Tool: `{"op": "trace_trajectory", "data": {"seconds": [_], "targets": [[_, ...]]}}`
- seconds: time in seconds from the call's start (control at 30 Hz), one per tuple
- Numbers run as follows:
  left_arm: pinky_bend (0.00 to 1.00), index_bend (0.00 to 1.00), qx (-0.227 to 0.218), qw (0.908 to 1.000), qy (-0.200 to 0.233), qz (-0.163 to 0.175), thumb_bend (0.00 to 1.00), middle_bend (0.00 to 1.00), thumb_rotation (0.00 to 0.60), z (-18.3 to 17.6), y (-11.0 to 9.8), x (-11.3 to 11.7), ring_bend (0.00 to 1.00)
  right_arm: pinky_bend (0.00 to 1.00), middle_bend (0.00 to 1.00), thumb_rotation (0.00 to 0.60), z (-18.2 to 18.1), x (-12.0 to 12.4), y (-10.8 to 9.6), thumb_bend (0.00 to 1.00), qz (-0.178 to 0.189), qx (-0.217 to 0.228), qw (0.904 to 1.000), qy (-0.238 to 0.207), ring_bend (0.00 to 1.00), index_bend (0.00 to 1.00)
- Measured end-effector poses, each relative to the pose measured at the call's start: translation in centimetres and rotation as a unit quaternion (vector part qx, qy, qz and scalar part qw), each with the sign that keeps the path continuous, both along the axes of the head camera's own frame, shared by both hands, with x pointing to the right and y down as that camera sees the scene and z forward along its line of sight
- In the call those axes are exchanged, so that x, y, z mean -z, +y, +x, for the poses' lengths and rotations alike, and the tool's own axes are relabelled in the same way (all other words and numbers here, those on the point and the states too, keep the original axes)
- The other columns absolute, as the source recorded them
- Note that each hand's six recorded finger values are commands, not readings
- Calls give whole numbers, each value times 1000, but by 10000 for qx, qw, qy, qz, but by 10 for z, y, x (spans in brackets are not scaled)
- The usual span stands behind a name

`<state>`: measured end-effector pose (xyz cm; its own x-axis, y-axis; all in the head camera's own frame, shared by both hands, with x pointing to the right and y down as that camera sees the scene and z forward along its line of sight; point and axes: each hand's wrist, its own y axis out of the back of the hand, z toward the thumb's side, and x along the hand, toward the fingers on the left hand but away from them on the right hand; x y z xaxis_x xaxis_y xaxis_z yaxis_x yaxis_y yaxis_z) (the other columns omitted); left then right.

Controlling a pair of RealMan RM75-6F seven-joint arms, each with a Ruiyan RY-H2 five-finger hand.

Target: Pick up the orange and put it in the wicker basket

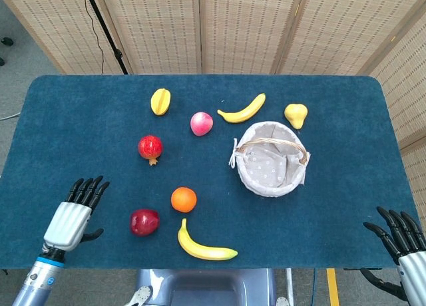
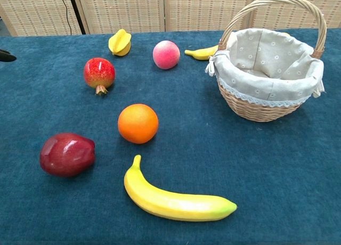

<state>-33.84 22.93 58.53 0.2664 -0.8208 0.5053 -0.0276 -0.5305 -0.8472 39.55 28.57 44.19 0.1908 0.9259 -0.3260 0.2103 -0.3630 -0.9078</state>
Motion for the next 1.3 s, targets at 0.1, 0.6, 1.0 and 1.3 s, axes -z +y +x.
{"op": "trace_trajectory", "data": {"seconds": [0.1,0.6,1.0,1.3], "targets": [[0,0,-133,9999,41,-81,0,0,600,13,-2,-7,0,0,55,600,0,0,1,0,-4,13,10000,-1,30,209],[0,0,-566,9975,217,-358,0,0,600,73,-14,-35,0,0,58,600,-4,2,5,0,0,97,9999,-33,33,212],[0,0,-600,9971,334,-326,0,0,600,96,-27,-34,0,0,59,600,-5,1,7,0,-14,107,9999,-7,33,212],[0,0,-754,9951,411,-482,0,0,600,125,-28,-52,0,0,59,600,-10,2,10,0,-38,203,9998,-58,33,212]]}}
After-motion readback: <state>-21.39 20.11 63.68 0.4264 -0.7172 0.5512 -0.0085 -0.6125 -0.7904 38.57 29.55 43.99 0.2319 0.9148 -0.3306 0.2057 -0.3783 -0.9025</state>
